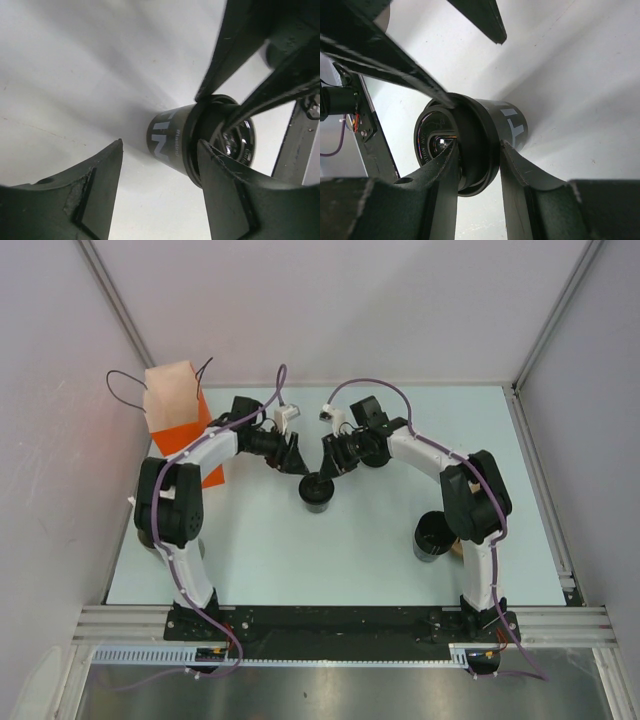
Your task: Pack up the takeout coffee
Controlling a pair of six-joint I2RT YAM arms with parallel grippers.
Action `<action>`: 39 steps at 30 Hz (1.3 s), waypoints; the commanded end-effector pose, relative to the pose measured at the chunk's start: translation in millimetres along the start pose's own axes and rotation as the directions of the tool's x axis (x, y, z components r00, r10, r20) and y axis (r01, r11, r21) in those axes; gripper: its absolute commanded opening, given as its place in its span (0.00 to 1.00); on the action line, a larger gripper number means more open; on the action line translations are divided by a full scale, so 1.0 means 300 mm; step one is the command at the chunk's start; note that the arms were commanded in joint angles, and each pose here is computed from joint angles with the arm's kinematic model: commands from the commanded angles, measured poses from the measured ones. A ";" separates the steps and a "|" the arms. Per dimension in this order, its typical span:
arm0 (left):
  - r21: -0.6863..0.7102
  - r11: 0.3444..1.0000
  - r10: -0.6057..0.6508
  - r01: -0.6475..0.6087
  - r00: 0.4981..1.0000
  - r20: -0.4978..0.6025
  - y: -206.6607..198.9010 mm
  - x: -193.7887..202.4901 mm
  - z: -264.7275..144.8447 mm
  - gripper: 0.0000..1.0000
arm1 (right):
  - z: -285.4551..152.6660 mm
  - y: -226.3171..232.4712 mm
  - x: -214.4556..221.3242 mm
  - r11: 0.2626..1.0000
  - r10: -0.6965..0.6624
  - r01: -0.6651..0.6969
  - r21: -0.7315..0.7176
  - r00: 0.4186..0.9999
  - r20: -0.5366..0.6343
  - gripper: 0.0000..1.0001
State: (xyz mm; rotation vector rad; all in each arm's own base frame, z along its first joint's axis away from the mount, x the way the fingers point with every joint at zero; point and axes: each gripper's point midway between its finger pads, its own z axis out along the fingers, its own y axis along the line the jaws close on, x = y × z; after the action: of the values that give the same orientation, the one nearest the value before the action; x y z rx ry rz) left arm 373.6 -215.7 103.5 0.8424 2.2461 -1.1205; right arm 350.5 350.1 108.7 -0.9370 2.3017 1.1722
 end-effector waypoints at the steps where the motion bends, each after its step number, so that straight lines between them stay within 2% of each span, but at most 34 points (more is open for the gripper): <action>1: 0.135 0.987 0.072 -0.090 0.988 0.135 -0.164 -0.109 -0.082 0.69 | 0.031 -0.081 0.166 0.993 0.023 -0.006 0.118 0.989 -0.143 0.34; 5: 0.180 0.977 0.075 -0.112 0.977 0.200 -0.205 -0.150 -0.120 0.71 | 0.018 -0.069 0.144 0.994 0.015 -0.001 0.114 0.992 -0.125 0.34; 10: 0.198 0.972 0.084 -0.124 0.976 0.199 -0.231 -0.149 -0.135 0.72 | -0.008 -0.055 0.110 0.994 0.006 0.005 0.106 0.995 -0.101 0.39; 15: 0.158 0.981 0.091 -0.114 0.985 0.145 -0.200 -0.072 -0.115 0.72 | -0.046 -0.026 0.055 0.997 -0.003 0.008 0.075 0.998 -0.061 0.53; 18: 0.154 0.984 0.072 -0.090 0.990 0.120 -0.186 -0.026 -0.101 0.72 | -0.070 -0.013 0.013 0.998 -0.015 0.017 0.068 0.999 -0.034 0.57; 26: 0.138 0.987 0.070 -0.080 0.994 0.078 -0.166 0.050 -0.080 0.71 | -0.130 0.025 -0.075 0.998 -0.025 0.023 0.054 0.999 0.023 0.60; 39: 0.092 0.992 0.082 -0.086 0.996 0.046 -0.147 0.092 -0.066 0.70 | -0.206 0.090 -0.173 0.999 -0.032 0.032 0.007 0.995 0.093 0.63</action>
State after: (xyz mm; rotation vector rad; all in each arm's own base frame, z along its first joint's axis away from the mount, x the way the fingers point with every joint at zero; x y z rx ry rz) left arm 321.9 -212.0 111.6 0.8738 2.1702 -1.2620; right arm 359.9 332.4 134.5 -0.8968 2.3350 1.1456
